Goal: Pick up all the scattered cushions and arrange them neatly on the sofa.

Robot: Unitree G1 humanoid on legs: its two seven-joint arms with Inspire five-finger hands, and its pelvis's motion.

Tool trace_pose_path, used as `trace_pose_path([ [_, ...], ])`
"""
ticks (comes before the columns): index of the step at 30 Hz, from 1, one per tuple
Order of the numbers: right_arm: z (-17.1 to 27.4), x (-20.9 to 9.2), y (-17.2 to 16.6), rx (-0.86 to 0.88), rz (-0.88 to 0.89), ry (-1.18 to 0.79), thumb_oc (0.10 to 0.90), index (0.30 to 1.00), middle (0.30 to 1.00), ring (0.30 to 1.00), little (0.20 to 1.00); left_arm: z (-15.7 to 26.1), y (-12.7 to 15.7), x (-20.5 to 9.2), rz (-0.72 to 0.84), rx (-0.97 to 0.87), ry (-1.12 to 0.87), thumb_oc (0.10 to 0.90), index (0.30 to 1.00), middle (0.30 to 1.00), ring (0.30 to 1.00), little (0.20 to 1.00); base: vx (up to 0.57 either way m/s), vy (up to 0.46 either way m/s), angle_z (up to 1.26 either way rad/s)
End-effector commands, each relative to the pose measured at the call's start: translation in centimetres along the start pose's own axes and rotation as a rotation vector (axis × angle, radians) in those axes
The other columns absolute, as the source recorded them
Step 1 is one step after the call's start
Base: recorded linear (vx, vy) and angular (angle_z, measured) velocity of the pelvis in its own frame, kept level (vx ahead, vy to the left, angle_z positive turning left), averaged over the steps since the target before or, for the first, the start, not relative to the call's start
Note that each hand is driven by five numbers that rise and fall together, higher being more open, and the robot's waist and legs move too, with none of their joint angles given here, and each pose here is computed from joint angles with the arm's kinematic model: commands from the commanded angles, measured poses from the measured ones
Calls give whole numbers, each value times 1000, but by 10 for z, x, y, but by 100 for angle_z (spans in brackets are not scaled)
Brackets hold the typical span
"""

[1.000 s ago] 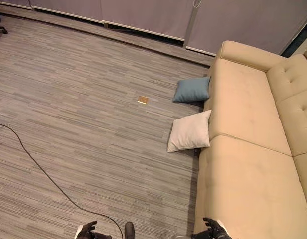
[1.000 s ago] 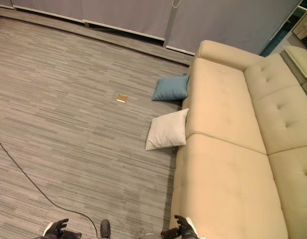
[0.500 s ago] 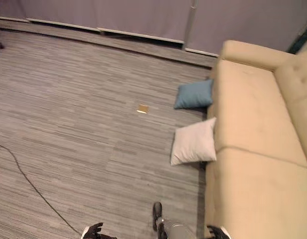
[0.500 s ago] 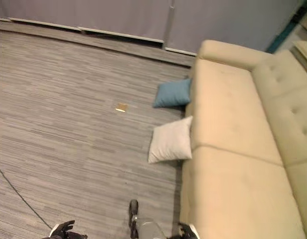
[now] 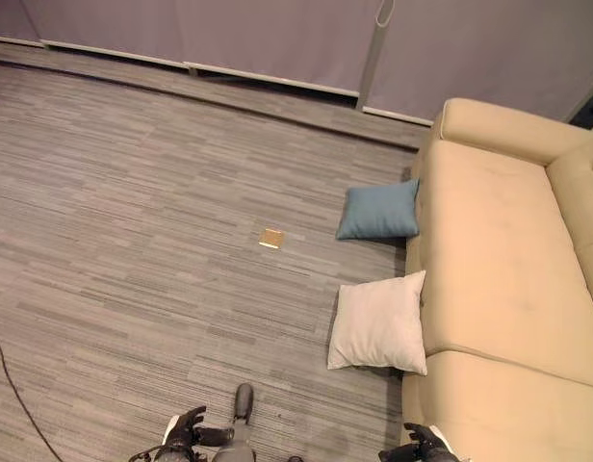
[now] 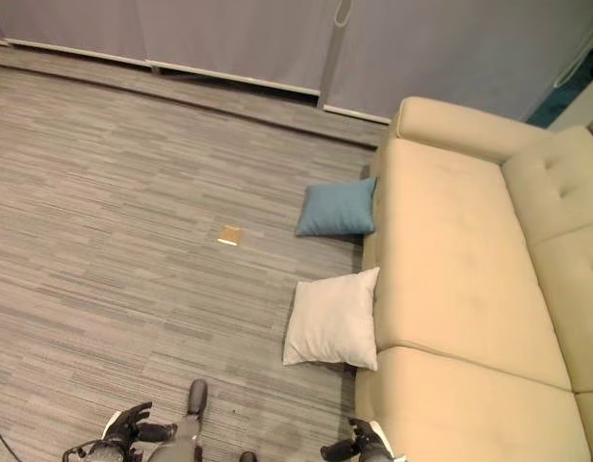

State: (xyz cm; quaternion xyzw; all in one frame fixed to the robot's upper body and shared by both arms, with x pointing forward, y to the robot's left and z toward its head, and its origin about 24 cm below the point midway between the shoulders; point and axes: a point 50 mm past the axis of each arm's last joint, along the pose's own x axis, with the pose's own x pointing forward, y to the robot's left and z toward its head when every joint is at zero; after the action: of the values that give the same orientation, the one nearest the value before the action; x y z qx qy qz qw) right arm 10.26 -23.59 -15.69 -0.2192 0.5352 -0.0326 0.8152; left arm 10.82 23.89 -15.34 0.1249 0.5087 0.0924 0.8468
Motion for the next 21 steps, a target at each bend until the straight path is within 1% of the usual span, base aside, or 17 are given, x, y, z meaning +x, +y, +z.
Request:
trace_pose_path([
  [1,15,1,-6,-5,-38,-77,800,900,900,900,900,0,25,0,48,111,-18,800,900,900,900,900,209,235,-53],
  [5,33,2,-2,-33,-23,-138,800,900,900,900,900,21,36,4,79,141,-81,800,900,900,900,900,157,230,-29],
  [9,28,2,-3,-31,-27,-120,800,900,900,900,900,20,36,3,75,132,-78,800,900,900,900,900,252,112,-7],
  [18,21,2,-8,-50,-38,-91,800,900,900,900,900,14,31,4,53,146,-51,800,900,900,900,900,272,14,-5],
  [21,7,0,-6,-42,-31,-55,800,900,900,900,900,8,24,2,29,171,-42,800,900,900,900,900,336,-26,1],
])
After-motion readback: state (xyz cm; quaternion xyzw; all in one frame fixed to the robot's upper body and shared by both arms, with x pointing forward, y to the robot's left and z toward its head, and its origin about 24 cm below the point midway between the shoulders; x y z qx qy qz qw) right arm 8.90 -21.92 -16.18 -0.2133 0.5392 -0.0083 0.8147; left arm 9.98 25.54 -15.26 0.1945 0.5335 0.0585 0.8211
